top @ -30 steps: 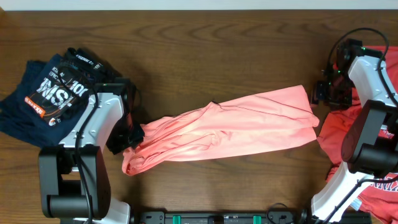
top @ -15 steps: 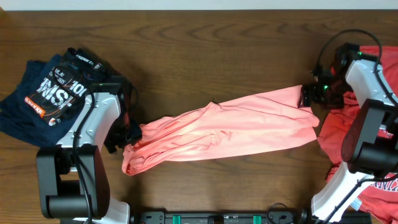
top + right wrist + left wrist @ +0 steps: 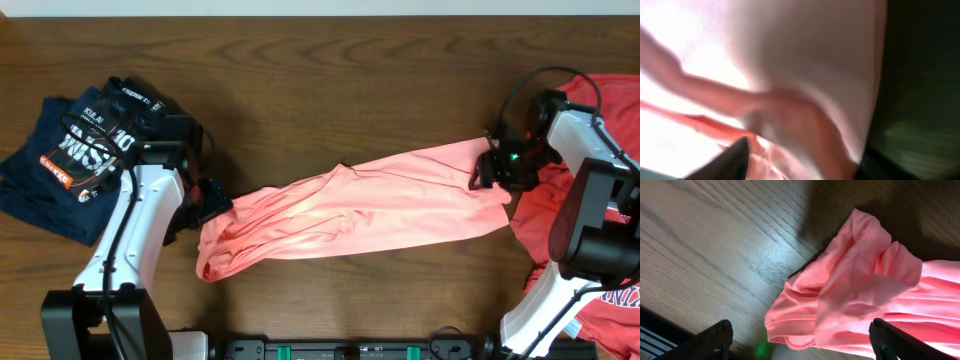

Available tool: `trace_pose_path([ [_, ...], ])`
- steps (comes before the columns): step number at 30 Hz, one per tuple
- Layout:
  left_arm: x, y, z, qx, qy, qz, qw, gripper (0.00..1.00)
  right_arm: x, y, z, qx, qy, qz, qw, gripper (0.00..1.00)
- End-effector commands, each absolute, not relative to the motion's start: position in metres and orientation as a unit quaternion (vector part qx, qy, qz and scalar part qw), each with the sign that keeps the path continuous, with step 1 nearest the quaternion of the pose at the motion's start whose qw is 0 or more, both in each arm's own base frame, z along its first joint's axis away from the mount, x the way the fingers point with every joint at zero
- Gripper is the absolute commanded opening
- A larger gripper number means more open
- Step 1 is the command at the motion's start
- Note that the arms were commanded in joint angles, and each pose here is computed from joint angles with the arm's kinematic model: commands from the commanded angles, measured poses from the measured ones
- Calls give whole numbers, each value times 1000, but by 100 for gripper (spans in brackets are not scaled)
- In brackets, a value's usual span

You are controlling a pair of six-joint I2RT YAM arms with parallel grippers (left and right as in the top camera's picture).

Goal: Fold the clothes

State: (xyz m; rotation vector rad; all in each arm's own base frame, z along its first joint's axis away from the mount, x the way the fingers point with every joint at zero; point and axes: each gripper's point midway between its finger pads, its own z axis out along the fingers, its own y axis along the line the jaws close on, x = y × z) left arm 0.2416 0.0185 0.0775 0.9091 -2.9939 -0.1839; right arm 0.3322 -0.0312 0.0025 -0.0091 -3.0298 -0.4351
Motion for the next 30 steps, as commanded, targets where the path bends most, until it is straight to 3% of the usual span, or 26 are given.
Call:
trace_pose_path([
  [1, 246, 20, 83, 294, -954, -58, -5, 88, 325, -17, -4, 7, -986, -159, 55, 46],
  [8, 240, 20, 82, 293, -954, -62, 7, 91, 323, -26, -6, 7, -989, -135, 60, 5],
  [12, 237, 17, 76, 291, -955, -54, 15, 100, 323, -29, -7, 8, -990, -124, 63, 5],
  [27, 232, 7, 9, 256, -964, -33, 56, 99, 322, -30, -7, 8, -990, -123, 63, 10],
  [30, 227, -6, -1, 253, -964, -4, 83, 85, 322, -30, -7, 8, -990, -123, 63, 10],
])
